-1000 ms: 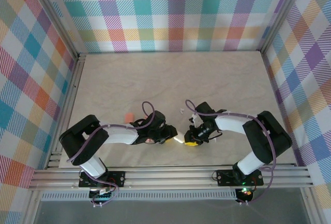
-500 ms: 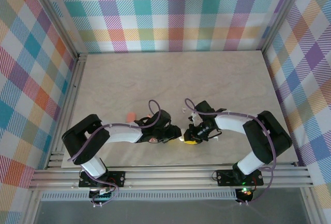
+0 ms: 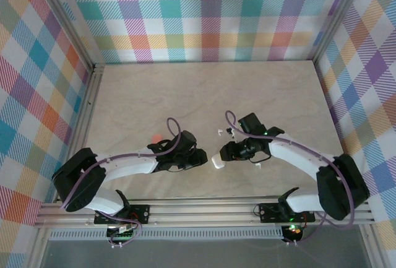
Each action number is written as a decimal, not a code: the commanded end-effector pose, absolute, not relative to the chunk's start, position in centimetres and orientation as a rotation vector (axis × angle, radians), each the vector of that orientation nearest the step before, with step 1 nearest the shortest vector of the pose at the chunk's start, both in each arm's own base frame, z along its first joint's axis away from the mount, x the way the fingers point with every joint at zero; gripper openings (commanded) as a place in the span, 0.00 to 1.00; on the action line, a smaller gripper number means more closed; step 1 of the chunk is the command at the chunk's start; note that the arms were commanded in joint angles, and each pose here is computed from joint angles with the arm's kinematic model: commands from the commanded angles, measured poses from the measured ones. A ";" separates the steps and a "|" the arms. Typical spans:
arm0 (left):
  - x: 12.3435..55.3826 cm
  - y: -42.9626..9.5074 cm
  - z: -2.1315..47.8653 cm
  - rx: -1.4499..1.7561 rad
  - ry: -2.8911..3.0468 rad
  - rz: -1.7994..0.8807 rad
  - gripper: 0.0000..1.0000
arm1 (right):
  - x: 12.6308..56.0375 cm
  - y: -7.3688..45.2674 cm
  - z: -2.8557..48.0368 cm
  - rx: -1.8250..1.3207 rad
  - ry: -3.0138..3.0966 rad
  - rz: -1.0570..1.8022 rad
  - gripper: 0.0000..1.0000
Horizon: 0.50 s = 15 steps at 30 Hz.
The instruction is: Insert wireless bluetooth earbuds into charging case
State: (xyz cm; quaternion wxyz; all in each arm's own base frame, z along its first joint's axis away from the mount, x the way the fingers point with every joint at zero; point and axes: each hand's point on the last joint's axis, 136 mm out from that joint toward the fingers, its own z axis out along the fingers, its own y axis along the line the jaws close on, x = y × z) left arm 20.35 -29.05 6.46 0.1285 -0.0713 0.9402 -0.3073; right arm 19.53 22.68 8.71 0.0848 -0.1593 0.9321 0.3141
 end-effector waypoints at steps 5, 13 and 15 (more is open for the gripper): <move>21.1 -25.2 8.8 -0.210 2.701 -0.725 0.46 | 20.1 21.3 7.9 -0.619 2.789 0.641 0.68; 20.9 -22.6 10.6 -0.208 2.659 -0.643 0.48 | 19.4 23.8 5.2 -0.733 2.855 0.532 0.74; 20.8 -22.2 10.7 -0.211 2.654 -0.639 0.48 | 19.6 23.9 4.7 -0.737 2.866 0.490 0.74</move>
